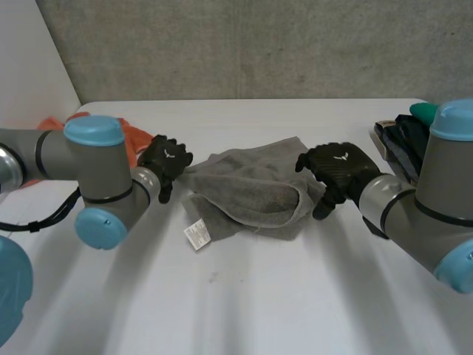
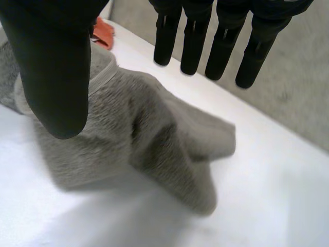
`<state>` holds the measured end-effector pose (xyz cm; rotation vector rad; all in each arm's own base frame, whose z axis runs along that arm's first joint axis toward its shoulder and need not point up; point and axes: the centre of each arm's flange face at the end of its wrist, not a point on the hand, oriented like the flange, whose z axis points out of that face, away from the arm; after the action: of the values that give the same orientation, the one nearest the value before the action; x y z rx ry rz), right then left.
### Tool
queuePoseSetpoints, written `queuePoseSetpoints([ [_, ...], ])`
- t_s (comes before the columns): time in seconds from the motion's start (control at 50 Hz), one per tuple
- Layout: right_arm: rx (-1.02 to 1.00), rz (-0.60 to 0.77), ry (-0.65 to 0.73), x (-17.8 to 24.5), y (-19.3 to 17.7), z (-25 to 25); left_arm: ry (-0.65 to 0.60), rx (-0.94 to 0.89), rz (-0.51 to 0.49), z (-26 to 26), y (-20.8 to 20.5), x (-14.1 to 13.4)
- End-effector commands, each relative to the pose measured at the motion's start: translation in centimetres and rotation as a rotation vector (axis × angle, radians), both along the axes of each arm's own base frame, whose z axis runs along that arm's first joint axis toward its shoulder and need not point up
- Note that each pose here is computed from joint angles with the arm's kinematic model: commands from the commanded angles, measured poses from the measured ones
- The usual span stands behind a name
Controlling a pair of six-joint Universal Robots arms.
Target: Fold the laundry.
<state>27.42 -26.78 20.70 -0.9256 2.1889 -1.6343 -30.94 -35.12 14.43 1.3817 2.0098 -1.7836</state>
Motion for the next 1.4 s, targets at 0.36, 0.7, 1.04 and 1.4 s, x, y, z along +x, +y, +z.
queuePoseSetpoints([
  [0.36,0.227,-0.254,-0.312,2.3,1.6,-4.8,0.049,0.153,-0.143,-1.1,-1.9,-2.6],
  [0.7,-0.496,-0.225,-0.234,-0.4,-6.4,11.7,0.369,-0.234,-0.048,20.6,4.6,-0.2],
  [1.04,-0.434,0.068,-0.243,2.3,-7.8,13.8,0.361,-0.227,-0.035,21.5,7.9,1.0],
  [1.4,-0.096,0.091,-0.04,1.3,-4.3,-0.6,0.093,-0.054,-0.018,11.9,10.3,2.6],
])
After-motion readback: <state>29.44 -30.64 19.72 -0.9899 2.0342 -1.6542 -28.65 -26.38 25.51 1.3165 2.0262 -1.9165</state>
